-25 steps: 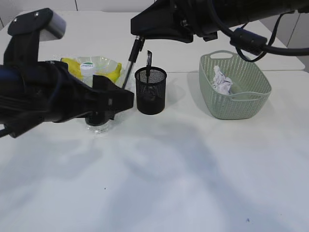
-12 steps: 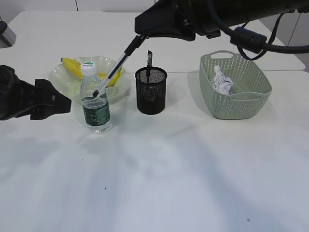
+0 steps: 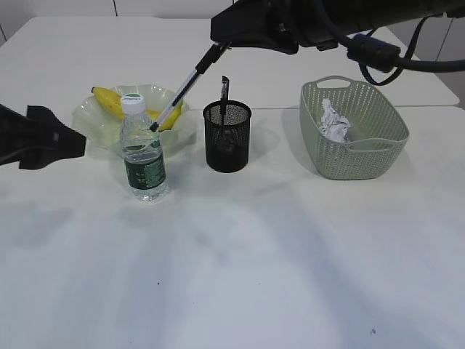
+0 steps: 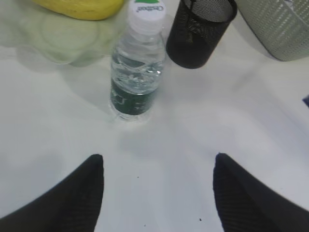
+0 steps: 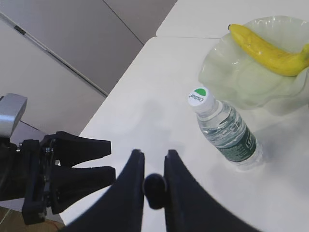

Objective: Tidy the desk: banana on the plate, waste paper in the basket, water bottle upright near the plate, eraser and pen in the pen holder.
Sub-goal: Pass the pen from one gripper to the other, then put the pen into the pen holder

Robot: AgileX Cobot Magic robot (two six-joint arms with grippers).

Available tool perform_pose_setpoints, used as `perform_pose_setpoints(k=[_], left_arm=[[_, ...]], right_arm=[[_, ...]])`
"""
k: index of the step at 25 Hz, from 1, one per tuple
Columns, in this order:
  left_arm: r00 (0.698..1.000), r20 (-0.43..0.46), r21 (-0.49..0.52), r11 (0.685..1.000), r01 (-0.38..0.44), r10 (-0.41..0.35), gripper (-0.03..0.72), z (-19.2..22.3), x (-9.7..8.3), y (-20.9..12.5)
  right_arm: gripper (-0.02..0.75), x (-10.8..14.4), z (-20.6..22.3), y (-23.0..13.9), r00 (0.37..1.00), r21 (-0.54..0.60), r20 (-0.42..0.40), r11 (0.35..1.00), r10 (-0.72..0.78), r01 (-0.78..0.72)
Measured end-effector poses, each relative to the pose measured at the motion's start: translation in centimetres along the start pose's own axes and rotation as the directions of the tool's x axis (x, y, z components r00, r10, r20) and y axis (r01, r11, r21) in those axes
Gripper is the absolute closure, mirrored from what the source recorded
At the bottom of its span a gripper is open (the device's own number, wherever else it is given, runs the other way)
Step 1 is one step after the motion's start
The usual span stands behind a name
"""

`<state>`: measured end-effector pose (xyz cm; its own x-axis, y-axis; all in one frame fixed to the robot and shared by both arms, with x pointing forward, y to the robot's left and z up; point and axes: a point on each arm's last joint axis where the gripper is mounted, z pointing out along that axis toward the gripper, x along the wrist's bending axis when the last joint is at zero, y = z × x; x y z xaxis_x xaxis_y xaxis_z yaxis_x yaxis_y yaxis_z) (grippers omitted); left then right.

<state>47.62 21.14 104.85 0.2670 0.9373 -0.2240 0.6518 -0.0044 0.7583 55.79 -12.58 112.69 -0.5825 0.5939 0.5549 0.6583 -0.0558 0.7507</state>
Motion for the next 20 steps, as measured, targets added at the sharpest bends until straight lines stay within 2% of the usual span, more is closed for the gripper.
perform_pose_setpoints(k=[5, 11, 15, 20], left_arm=[[0.993, -0.092, -0.011, 0.997, 0.071, -0.072, 0.193, -0.5, 3.1, 0.4], [0.962, -0.211, -0.009, 0.985, 0.175, -0.173, 0.193, -1.5, 7.1, 0.3], [0.959, -0.217, 0.004, 0.982, 0.187, -0.182, 0.193, -1.8, 7.3, 0.1], [0.962, -0.207, 0.006, 0.983, 0.183, -0.178, 0.201, -2.6, 6.9, 0.1]], right_arm=[[0.682, -0.3, -0.1, 0.2, 1.0, -0.017, 0.028, 1.0, -0.009, 0.009], [0.682, -2.3, -1.3, 1.0, 0.997, -0.057, 0.081, 0.998, 0.017, -0.013], [0.682, -3.9, -2.4, 1.6, 0.991, -0.077, 0.134, 0.997, 0.021, -0.011], [0.682, -5.2, -2.9, 2.1, 0.972, -0.082, 0.232, 0.995, -0.044, 0.065]])
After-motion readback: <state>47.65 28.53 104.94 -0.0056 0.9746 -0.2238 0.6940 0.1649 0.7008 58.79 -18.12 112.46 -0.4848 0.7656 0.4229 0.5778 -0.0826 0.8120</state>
